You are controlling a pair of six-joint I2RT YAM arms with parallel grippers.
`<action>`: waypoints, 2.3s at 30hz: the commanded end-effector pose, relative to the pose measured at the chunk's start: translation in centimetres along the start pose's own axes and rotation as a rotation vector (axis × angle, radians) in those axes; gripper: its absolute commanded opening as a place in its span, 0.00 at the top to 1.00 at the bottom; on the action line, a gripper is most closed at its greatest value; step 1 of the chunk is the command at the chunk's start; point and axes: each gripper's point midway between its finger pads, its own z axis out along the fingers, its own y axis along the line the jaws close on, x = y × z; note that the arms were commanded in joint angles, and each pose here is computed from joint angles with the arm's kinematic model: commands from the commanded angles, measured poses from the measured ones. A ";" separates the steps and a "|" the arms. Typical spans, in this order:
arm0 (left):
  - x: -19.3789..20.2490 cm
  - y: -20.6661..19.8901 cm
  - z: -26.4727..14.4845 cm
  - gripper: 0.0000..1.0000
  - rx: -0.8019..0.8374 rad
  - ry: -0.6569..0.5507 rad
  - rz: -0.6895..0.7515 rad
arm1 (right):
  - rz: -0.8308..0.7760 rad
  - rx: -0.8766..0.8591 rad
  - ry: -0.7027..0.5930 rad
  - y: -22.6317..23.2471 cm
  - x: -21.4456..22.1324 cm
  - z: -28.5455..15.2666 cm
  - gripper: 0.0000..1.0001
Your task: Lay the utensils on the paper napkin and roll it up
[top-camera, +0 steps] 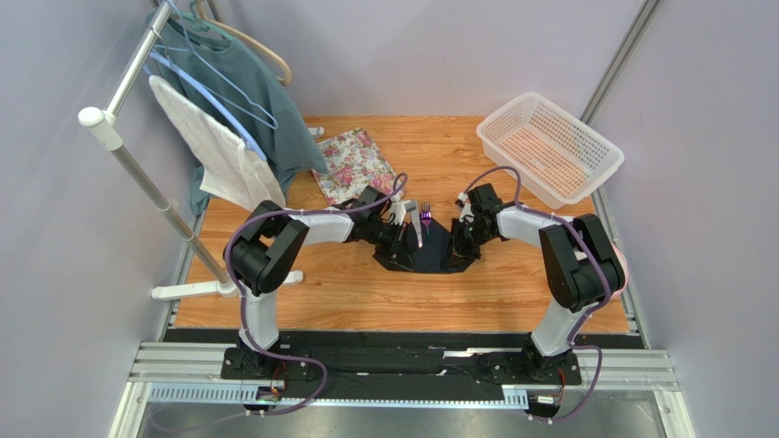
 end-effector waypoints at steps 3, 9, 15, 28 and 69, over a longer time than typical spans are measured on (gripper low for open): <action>1.2 1.2 0.4 0.94 0.006 0.032 -0.046 | -0.043 0.075 -0.058 -1.2 -1.7 0.0 1.00; 2.0 2.9 0.7 1.00 -0.063 0.053 -0.069 | -0.076 0.047 -0.065 -0.2 -2.2 -0.6 1.00; 2.3 3.5 1.1 1.00 -0.076 0.066 -0.097 | -0.160 -0.053 -0.118 2.8 -2.4 -3.4 0.98; 2.1 3.5 0.9 1.00 -0.078 0.061 -0.083 | -0.170 -0.103 -0.004 4.1 1.2 -1.3 0.97; 2.7 4.9 0.8 1.00 -0.098 0.067 -0.122 | -0.114 0.068 0.034 -5.4 1.6 -1.2 0.98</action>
